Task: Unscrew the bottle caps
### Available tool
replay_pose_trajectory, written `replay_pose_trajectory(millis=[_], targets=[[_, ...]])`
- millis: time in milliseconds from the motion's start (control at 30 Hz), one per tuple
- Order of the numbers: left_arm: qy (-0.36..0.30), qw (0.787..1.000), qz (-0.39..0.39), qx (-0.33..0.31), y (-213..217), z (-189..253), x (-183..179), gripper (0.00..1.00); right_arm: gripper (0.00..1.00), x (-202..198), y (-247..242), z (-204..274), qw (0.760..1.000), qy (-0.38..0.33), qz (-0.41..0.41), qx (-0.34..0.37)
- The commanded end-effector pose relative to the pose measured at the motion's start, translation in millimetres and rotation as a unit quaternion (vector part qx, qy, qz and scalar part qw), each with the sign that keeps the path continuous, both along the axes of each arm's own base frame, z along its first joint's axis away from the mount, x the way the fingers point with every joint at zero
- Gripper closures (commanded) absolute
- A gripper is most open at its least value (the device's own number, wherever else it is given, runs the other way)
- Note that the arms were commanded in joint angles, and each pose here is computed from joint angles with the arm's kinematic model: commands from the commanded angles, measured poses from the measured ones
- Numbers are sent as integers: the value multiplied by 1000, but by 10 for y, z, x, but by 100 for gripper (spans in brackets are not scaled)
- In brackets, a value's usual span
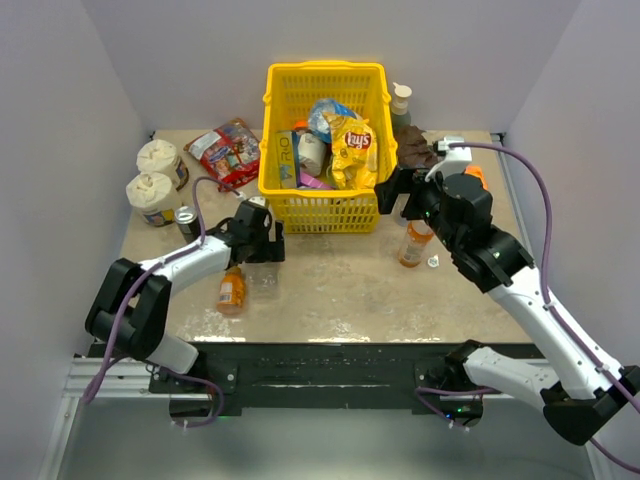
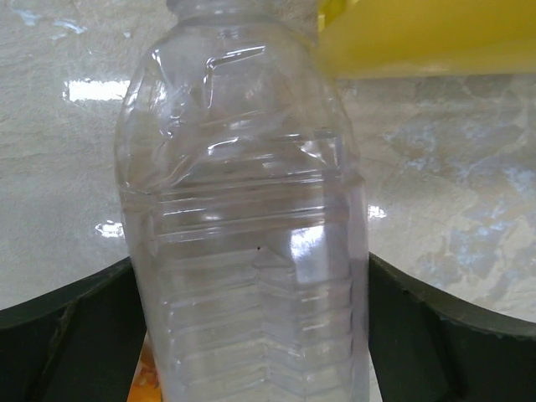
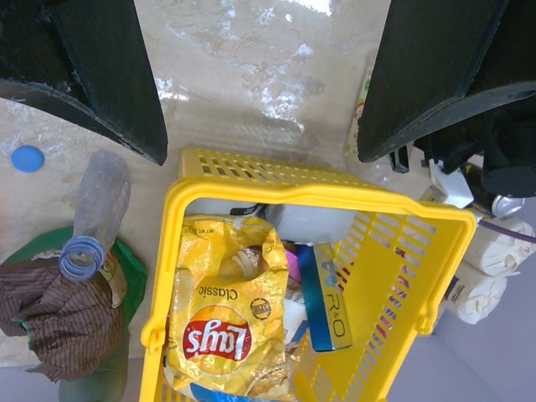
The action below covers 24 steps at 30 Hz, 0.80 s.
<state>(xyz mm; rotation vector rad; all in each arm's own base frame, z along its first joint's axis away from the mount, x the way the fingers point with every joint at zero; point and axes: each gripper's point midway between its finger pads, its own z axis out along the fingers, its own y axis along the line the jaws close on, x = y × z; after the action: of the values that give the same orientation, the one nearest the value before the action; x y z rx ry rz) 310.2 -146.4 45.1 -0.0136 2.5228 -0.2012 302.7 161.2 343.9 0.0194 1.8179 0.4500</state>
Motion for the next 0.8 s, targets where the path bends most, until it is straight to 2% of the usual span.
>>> replay_pose_trajectory(millis=[0,233,333,367,533,667,767], targets=[[57,995,-55,58,83,-247,-287,3,2,-38,-19,134,1000,-19,-1,25],[38,997,-66,17,-10,-62,-357,19,3,-73,-85,162,999,-22,-10,21],[8,997,-73,-9,-51,156,-381,25,3,-76,-64,182,1000,-20,-4,20],[-16,997,-74,-22,-62,319,-378,29,3,-71,-53,203,1000,-21,-3,23],[-109,988,-86,-71,-108,880,-390,34,4,-78,4,288,999,-17,4,44],[-200,970,-95,-99,-59,1356,-462,35,6,-90,125,475,997,-10,23,77],[-244,955,-119,-122,-72,1604,-587,38,7,-102,245,597,994,-2,44,105]])
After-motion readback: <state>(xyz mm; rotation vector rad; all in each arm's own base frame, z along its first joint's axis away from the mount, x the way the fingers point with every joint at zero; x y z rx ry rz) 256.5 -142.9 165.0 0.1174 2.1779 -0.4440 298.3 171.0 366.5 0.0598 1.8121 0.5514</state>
